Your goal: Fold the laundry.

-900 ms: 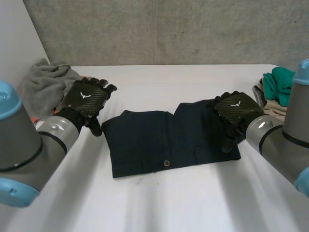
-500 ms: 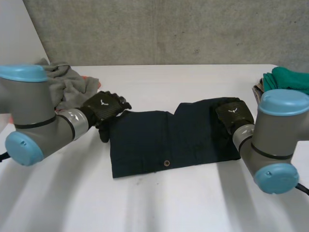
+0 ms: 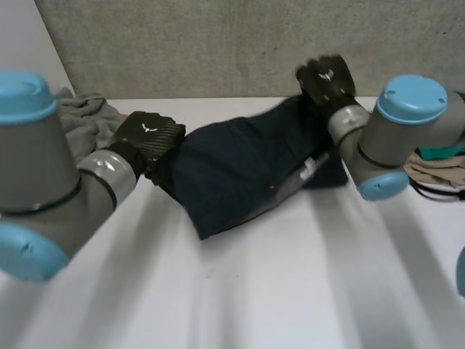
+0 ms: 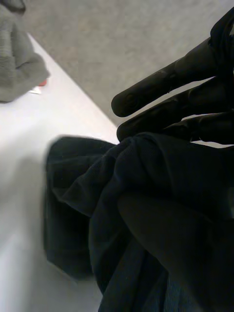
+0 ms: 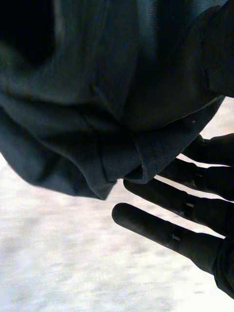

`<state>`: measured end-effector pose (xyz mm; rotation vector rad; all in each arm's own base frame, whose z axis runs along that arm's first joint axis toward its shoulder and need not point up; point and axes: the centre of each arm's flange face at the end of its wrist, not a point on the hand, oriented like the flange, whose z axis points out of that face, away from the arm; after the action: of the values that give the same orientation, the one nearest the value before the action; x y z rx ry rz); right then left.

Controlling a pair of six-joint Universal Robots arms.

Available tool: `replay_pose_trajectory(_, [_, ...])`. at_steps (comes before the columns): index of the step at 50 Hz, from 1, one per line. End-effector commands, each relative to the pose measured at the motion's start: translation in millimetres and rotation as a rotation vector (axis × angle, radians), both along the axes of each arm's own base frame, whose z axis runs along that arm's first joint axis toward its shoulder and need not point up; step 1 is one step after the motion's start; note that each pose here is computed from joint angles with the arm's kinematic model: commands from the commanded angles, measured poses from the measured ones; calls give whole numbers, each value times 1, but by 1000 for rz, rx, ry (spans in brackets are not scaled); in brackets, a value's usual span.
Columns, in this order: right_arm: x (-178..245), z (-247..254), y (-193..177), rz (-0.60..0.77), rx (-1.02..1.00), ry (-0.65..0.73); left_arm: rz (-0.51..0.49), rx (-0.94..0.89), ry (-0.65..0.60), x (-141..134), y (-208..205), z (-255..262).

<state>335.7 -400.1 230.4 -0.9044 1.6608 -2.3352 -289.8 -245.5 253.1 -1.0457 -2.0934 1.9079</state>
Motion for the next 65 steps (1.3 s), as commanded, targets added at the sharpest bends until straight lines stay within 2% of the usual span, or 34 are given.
replay_pose_trajectory(1, [41,-14,13,208,-71,3,-105,-25,46,-22,57,-19])
replay_pose_trajectory(5, [45,-46,13,237,-24,30,-150,13,-21,-39,72,-56])
replay_pose_trajectory(10, [38,-67,7,176,20,54,-92,20,-150,-45,64,-84])
replay_pose_trajectory(16, [20,-42,6,77,15,63,26,-30,-152,-33,56,-55])
replay_pose_trajectory(21, [-3,-9,20,-21,107,45,40,-84,-83,-18,60,-12])
replay_pose_trajectory(25, [-31,7,50,-163,308,43,36,-79,-22,6,67,17])
replay_pose_trajectory(30, [-53,7,96,-240,569,34,64,-6,51,33,58,23])
replay_pose_trajectory(36, [-59,-15,161,-179,838,-3,104,184,142,66,23,2])
replay_pose_trajectory(40, [-54,-33,196,-111,914,-13,86,325,161,73,-2,-30])
replay_pose_trajectory(44, [-41,-50,223,-47,910,-11,89,425,132,73,-20,-61])
replay_pose_trajectory(49, [-24,-66,241,-11,839,-23,116,456,61,73,-43,-89])
replay_pose_trajectory(54, [-10,-83,245,-48,796,-15,100,467,1,65,-56,-112])
replay_pose_trajectory(65, [8,-101,237,-103,769,-53,50,447,-28,36,-61,-129])
